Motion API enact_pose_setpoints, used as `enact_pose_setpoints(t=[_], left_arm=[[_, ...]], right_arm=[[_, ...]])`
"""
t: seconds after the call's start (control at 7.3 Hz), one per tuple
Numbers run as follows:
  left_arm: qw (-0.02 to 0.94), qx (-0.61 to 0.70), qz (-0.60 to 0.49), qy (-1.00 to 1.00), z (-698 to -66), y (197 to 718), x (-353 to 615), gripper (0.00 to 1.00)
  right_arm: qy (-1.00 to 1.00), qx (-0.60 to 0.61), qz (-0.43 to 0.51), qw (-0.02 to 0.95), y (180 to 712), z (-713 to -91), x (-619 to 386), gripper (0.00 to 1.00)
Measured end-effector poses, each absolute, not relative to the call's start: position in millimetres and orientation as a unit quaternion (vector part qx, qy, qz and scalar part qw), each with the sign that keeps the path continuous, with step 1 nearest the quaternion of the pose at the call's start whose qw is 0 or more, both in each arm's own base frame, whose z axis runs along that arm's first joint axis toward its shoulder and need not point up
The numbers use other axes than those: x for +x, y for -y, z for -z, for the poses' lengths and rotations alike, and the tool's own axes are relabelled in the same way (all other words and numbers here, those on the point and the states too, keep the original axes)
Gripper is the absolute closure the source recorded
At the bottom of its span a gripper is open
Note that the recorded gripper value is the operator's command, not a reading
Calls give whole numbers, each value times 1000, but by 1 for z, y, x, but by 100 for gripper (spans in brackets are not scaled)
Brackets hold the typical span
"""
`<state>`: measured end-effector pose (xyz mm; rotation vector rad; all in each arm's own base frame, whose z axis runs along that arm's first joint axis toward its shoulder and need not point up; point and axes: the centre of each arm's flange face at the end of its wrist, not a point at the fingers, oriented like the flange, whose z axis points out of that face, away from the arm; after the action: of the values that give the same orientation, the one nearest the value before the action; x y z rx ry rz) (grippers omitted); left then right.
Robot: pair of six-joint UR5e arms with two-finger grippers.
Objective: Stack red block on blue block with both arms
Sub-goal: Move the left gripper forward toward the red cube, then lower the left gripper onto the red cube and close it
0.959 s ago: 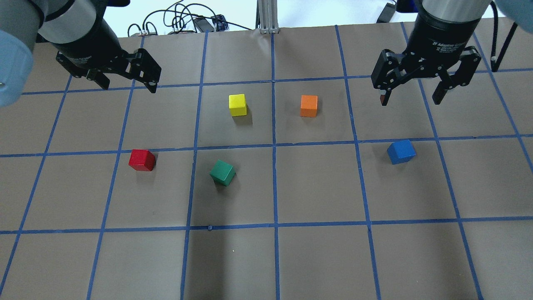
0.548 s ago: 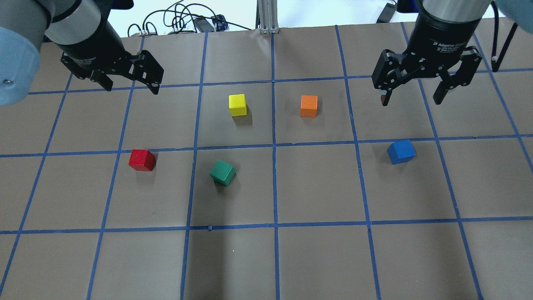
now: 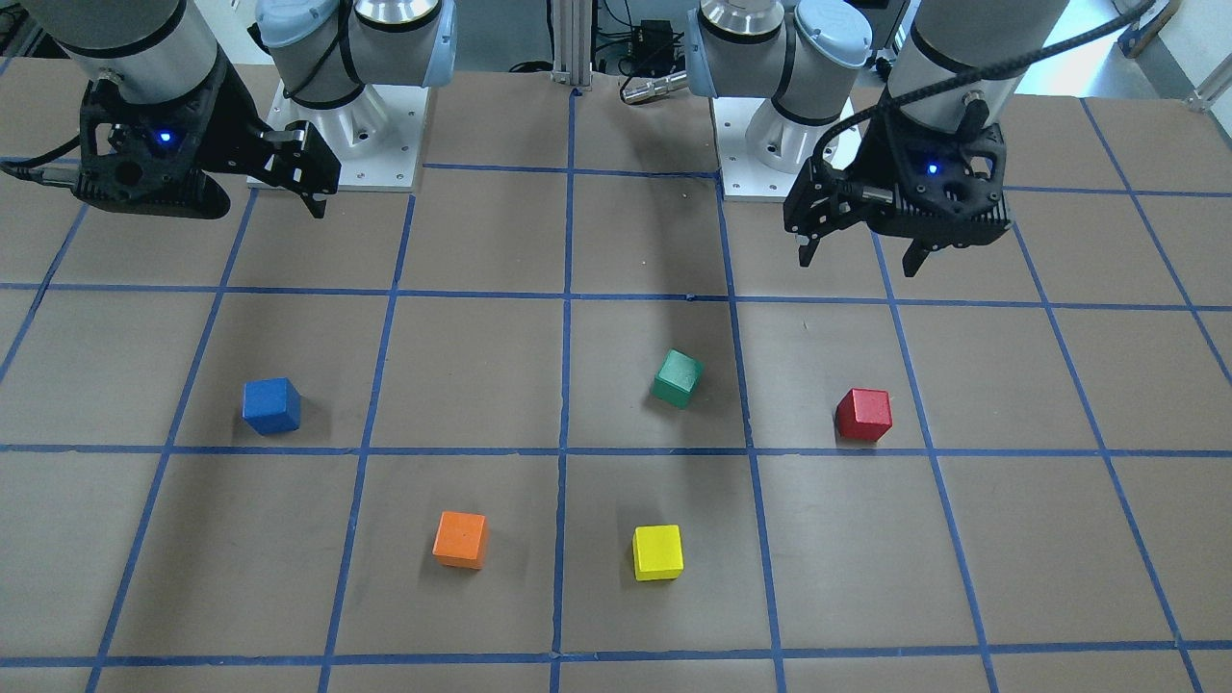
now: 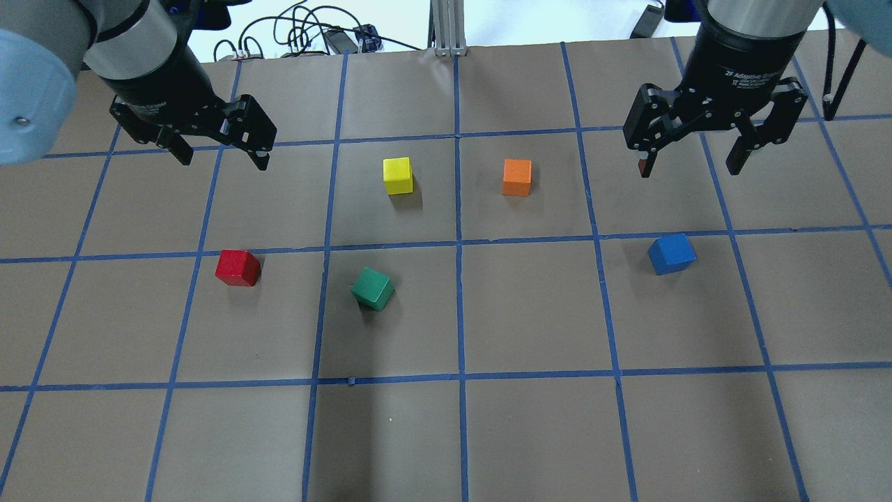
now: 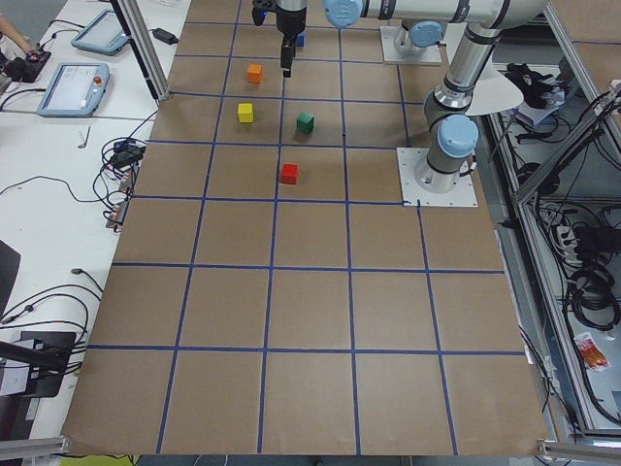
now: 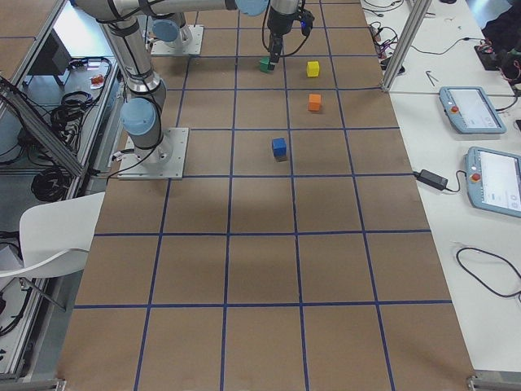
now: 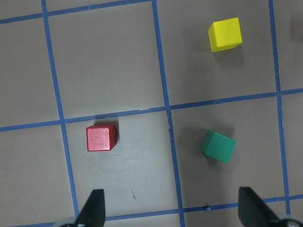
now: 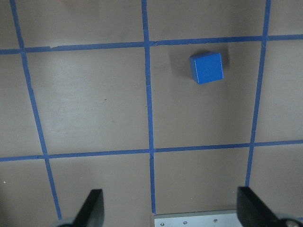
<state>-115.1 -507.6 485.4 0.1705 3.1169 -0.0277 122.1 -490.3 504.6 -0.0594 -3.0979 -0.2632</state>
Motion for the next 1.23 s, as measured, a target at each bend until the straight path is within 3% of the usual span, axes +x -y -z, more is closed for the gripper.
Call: enact_pose_setpoints(t=[0.68, 1.23], left_arm=[[-12, 65, -75, -995, -386, 560, -29, 0], [-8, 81, -34, -996, -278, 546, 16, 0]], right_arm=[[996, -19, 85, 16, 490, -504, 122, 0], [996, -19, 85, 17, 490, -504, 122, 0]])
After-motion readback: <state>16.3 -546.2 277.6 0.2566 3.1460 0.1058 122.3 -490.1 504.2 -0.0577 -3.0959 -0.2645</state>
